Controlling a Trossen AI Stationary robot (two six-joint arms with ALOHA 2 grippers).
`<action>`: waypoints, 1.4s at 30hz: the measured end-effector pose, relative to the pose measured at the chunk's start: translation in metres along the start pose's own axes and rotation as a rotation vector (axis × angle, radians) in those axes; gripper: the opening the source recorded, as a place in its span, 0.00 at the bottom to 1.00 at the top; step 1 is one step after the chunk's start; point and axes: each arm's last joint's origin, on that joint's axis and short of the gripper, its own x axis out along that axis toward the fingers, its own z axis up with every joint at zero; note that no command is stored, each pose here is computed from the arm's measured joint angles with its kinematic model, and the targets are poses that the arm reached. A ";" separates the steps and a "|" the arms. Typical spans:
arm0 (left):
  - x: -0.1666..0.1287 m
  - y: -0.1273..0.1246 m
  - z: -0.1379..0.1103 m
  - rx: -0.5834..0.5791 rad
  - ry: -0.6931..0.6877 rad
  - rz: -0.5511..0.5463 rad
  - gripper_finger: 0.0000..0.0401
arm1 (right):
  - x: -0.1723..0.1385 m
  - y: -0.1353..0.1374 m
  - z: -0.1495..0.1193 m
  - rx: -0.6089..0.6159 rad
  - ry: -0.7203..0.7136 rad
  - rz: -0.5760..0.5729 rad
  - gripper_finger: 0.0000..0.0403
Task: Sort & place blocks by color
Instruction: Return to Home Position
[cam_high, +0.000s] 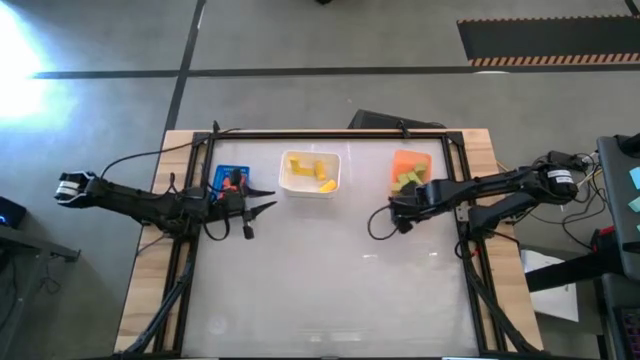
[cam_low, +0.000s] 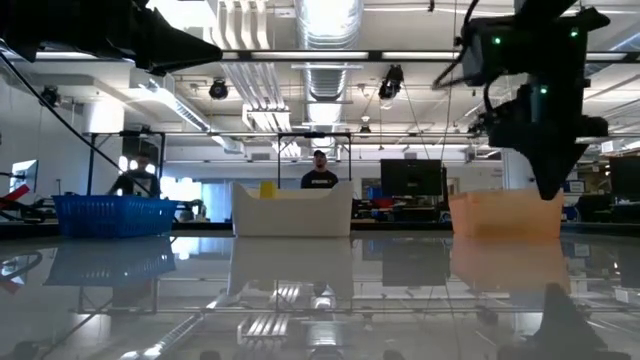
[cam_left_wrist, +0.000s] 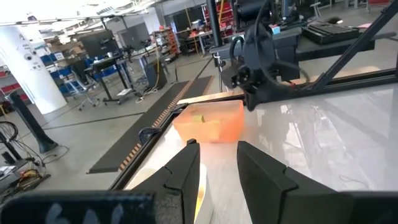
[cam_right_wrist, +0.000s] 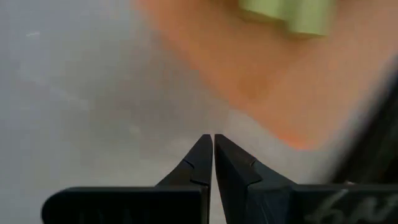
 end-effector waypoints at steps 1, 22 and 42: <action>0.000 0.000 0.000 0.000 0.000 0.000 0.23 | 0.000 -0.003 -0.001 0.023 0.002 -0.043 0.02; -0.003 -0.002 -0.010 0.016 0.102 -0.041 0.23 | -0.007 0.005 -0.011 -0.022 -0.172 -0.081 0.02; -0.029 0.011 0.002 -0.039 0.015 -0.090 0.23 | -0.010 0.017 -0.048 -0.157 -0.081 0.140 0.02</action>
